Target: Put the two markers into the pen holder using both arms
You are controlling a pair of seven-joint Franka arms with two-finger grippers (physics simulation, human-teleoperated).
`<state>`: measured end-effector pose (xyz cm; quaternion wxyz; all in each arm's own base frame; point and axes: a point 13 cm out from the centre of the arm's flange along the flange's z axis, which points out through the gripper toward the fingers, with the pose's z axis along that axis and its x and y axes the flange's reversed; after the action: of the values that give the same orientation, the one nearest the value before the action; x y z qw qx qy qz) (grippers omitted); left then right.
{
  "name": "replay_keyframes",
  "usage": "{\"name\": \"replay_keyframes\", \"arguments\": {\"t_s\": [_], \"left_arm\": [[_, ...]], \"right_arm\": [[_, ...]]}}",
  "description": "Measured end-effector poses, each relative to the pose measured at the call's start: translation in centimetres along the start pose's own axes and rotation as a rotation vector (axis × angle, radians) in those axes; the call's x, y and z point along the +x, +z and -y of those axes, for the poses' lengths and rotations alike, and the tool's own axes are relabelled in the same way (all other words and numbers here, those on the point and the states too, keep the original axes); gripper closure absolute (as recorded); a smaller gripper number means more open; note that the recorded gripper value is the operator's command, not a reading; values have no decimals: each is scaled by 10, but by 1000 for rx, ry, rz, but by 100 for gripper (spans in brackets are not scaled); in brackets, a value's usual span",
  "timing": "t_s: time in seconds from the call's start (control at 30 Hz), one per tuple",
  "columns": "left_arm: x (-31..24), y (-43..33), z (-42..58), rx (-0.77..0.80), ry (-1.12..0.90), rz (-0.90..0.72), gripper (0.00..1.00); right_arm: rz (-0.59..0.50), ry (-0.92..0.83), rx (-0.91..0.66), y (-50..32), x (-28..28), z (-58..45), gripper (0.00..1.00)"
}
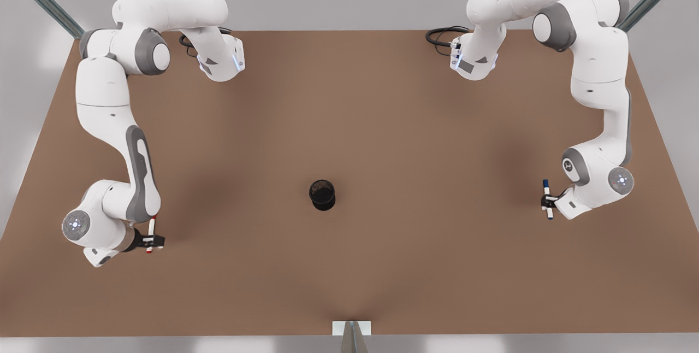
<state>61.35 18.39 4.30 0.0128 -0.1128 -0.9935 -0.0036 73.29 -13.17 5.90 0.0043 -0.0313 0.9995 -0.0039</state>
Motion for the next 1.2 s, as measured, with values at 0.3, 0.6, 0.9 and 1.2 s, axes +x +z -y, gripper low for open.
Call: {"name": "replay_keyframes", "arguments": {"t_s": [0.3,0.6,0.9,1.2], "left_arm": [[1,5,3,3,42,-6,52],[1,9,5,5,63,-9,58],[1,9,4,1,71,-9,77],[-39,-53,14,-13,93,69,79]], "right_arm": [[-20,-80,34,12,9,1,11],[-48,-76,33,0,21,29,16],[-67,-98,18,17,27,23,31],[-52,-118,23,23,23,19,48]]}}
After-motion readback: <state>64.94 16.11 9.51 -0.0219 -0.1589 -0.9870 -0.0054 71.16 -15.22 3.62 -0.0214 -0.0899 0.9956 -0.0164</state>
